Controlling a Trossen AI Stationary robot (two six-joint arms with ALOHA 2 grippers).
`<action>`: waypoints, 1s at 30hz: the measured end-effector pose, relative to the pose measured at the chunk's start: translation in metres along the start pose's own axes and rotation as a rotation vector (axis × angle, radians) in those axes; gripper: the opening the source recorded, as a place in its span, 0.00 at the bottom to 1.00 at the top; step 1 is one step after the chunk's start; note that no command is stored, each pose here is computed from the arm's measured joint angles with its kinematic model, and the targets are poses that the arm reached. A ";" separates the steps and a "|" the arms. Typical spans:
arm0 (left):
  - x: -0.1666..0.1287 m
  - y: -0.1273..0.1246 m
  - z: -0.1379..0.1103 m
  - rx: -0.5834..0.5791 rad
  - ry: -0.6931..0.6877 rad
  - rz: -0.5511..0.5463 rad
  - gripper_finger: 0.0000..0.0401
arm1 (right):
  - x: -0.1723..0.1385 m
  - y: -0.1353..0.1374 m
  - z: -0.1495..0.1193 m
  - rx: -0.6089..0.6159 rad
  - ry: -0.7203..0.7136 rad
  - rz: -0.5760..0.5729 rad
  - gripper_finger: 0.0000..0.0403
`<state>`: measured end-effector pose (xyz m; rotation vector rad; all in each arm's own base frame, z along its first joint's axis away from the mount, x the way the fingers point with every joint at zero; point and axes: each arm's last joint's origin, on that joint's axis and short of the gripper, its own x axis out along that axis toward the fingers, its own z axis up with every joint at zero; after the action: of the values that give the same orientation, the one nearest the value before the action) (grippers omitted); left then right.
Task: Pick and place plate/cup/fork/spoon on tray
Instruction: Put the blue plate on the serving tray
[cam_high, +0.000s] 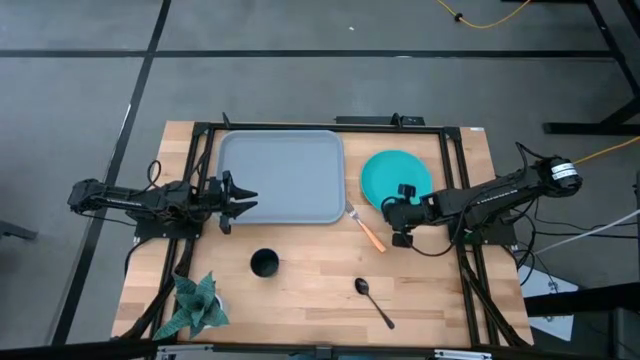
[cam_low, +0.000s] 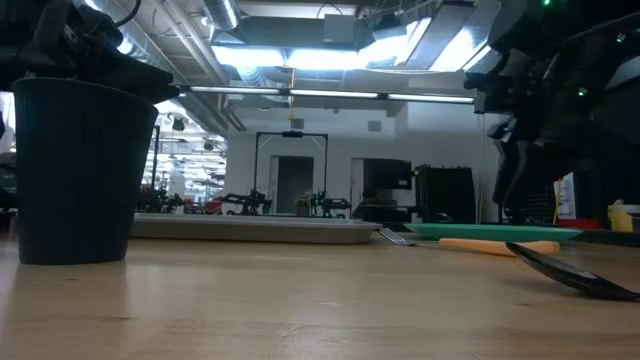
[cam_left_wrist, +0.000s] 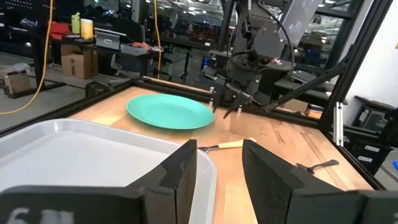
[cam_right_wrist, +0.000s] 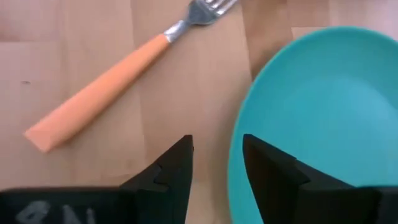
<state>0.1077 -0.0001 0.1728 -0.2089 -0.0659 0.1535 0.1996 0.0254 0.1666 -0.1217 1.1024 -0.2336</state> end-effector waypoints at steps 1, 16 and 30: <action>0.000 0.000 0.000 0.000 0.000 0.001 0.30 | 0.000 0.000 0.000 0.015 -0.003 0.012 0.36; 0.000 0.000 0.000 0.000 0.000 0.001 0.30 | 0.000 -0.002 0.005 0.138 -0.063 -0.082 0.36; 0.000 0.000 0.000 0.000 0.000 0.001 0.30 | 0.017 -0.003 -0.029 0.050 0.036 -0.140 0.36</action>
<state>0.1077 -0.0001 0.1728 -0.2087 -0.0661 0.1546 0.1808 0.0185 0.1394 -0.1506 1.1243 -0.3904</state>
